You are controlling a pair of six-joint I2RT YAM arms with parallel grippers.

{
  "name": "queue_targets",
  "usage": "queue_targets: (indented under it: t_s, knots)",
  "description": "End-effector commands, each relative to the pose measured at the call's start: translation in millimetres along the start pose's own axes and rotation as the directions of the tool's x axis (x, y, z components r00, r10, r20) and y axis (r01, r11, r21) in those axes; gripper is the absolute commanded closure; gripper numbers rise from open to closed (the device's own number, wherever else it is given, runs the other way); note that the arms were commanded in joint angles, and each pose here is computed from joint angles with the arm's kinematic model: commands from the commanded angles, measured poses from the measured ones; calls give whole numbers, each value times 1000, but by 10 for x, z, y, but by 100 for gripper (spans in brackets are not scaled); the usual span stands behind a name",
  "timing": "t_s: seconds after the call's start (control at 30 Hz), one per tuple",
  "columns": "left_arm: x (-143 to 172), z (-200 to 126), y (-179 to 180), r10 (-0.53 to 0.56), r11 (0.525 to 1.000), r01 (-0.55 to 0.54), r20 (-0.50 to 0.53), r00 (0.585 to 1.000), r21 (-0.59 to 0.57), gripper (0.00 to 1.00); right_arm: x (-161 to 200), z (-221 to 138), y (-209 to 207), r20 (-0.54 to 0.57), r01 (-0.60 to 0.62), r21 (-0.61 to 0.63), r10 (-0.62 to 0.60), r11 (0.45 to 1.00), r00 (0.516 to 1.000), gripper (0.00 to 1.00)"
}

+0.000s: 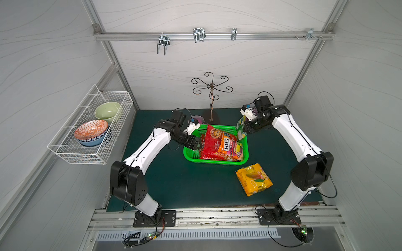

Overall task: Put the candies in the basket
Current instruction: Place the candy in the basket.

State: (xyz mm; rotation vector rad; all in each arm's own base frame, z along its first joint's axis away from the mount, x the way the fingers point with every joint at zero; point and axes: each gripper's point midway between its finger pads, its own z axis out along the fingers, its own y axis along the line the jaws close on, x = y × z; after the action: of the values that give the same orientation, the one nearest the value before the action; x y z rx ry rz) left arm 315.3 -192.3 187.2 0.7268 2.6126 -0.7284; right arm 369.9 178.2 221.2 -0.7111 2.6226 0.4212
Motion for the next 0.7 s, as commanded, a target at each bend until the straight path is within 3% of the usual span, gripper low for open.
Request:
queue_targets:
  t_s: [0.0, 0.17, 0.33, 0.37, 0.43, 0.47, 0.57, 0.67]
  knots:
    - [-24, 4, 1, -1, 1000, 1, 11, 1000, 13, 20, 50, 14, 155, -69, 53, -3, -53, 999, 996, 100]
    - [-28, -9, 6, -6, 1000, 6, 14, 1000, 18, 20, -68, 289, 554, -99, 113, -132, -126, 985, 987, 100]
    - [-18, -51, 62, -24, 1000, 24, 22, 999, 15, 20, -316, 628, 1007, -72, 52, -263, -73, 963, 995, 100]
    - [-10, -55, 76, -30, 999, 30, 22, 999, 14, 20, -362, 673, 1079, -63, 35, -290, -55, 956, 997, 94]
    - [-1, -62, 98, -38, 999, 38, 25, 999, 13, 20, -459, 774, 1176, -39, 11, -332, -25, 943, 999, 62]
    - [2, -66, 102, -40, 999, 40, 28, 999, 13, 20, -489, 805, 1206, -25, 3, -350, -13, 937, 1000, 57]
    - [19, -51, 102, -48, 999, 48, 28, 998, 21, 20, -562, 770, 1192, 30, -6, -371, 19, 928, 999, 55]
    - [9, -36, 93, -50, 998, 49, 28, 998, 32, 20, -593, 549, 1031, 98, -40, -346, 78, 937, 992, 52]
